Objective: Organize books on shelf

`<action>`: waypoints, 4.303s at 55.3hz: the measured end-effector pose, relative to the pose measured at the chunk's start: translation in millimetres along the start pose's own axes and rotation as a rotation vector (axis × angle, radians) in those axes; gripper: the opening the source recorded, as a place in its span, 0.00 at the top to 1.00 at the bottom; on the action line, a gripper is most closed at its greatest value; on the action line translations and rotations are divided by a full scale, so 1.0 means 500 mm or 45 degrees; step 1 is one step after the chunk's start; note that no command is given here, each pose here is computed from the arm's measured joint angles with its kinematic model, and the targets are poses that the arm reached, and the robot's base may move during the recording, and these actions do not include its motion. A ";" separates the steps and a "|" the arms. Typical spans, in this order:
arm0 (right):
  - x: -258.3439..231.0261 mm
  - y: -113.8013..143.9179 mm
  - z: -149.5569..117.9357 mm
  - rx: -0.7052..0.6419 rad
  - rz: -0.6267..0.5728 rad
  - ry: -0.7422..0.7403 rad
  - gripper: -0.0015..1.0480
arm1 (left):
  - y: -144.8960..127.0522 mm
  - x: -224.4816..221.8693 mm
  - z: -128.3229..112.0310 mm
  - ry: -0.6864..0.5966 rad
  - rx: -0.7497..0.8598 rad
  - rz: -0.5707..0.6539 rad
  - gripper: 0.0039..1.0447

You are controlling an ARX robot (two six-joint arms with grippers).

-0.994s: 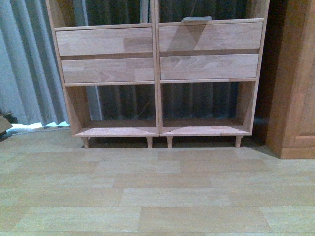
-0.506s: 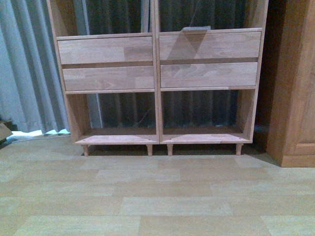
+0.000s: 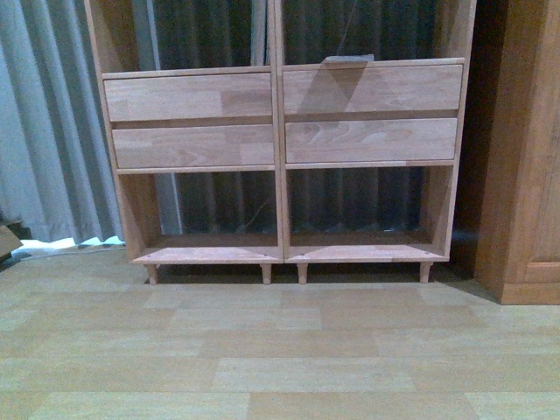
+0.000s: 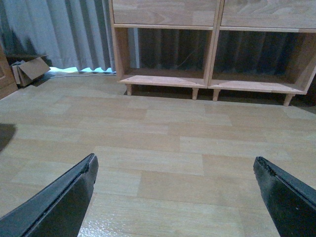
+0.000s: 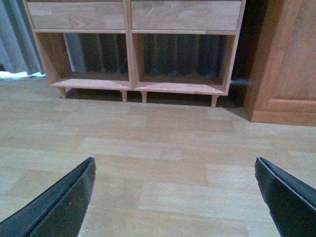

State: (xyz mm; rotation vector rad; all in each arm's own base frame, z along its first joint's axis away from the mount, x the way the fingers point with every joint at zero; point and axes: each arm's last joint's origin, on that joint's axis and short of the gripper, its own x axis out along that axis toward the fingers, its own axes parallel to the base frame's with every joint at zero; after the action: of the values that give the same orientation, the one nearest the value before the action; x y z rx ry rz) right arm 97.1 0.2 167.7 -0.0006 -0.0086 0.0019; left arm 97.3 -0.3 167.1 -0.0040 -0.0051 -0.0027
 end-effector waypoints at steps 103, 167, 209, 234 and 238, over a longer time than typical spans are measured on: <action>0.000 0.000 0.000 0.000 0.000 0.000 0.07 | 0.000 0.000 0.000 0.000 0.000 0.000 0.07; 0.000 0.000 0.000 0.000 0.000 0.000 0.07 | 0.000 0.000 0.000 0.001 0.000 0.000 0.07; 0.000 0.000 0.000 0.000 0.000 0.000 0.07 | 0.000 0.000 0.000 0.000 0.000 0.000 0.07; 0.000 0.000 0.000 0.000 0.000 0.000 0.07 | 0.000 0.000 0.000 -0.001 0.000 0.000 0.07; 0.000 0.000 0.000 0.000 0.000 0.000 0.07 | 0.000 0.000 0.000 -0.001 0.000 0.000 0.07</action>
State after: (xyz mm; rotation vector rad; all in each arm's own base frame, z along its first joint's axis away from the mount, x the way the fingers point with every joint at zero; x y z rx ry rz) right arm 97.1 0.2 167.7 -0.0002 -0.0086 0.0019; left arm 97.2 -0.3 167.2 -0.0036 -0.0059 -0.0027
